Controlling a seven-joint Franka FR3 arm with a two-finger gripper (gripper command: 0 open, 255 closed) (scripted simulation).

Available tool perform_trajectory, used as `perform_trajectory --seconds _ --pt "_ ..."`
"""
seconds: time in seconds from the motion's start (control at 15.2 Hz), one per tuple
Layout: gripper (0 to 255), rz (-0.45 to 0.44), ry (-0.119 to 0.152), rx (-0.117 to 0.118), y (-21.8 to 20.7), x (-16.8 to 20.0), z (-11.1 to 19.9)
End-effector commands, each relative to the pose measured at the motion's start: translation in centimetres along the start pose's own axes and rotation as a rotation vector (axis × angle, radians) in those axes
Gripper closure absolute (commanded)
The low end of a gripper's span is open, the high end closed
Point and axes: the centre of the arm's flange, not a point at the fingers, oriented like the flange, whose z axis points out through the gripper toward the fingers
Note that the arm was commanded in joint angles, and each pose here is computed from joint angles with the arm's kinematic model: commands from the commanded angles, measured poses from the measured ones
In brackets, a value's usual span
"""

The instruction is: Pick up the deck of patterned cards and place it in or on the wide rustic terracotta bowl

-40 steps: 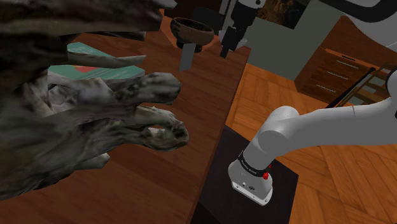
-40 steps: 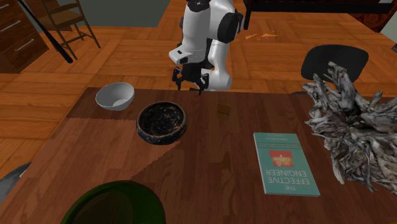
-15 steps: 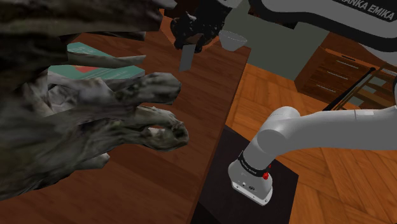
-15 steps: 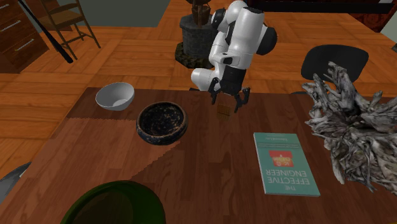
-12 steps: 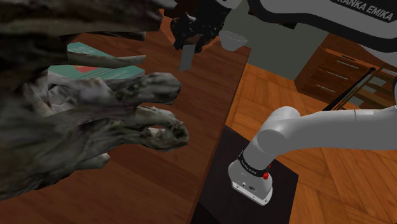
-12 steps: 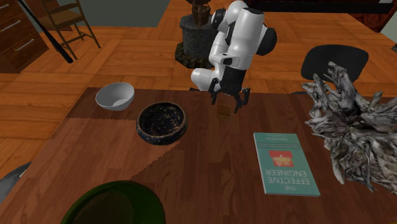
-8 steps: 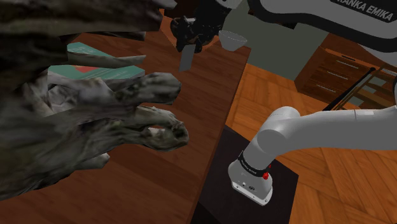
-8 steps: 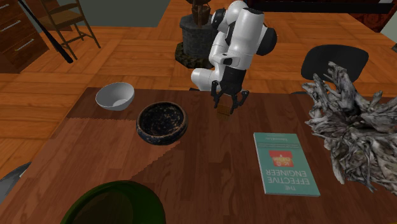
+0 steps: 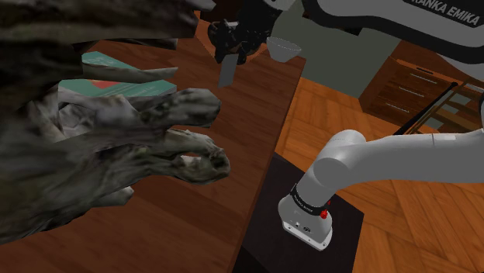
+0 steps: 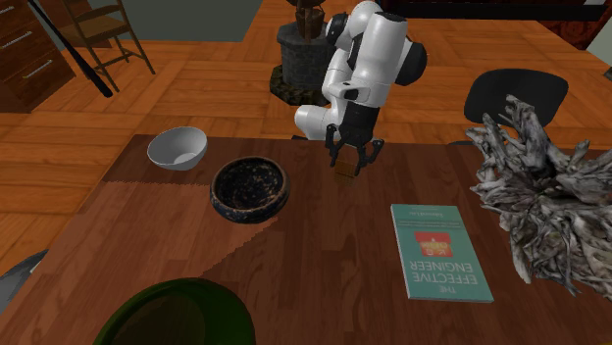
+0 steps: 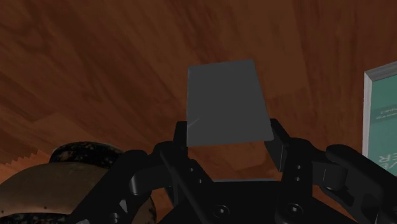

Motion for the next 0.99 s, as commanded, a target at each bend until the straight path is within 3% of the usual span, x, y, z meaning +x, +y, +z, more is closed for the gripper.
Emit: perform_trajectory --seconds 0.0,0.92 --pt "255 0.0 -0.001 -0.001 0.0 0.0 0.1" --pt "255 0.0 -0.001 -0.001 0.1 3.3 -6.6"
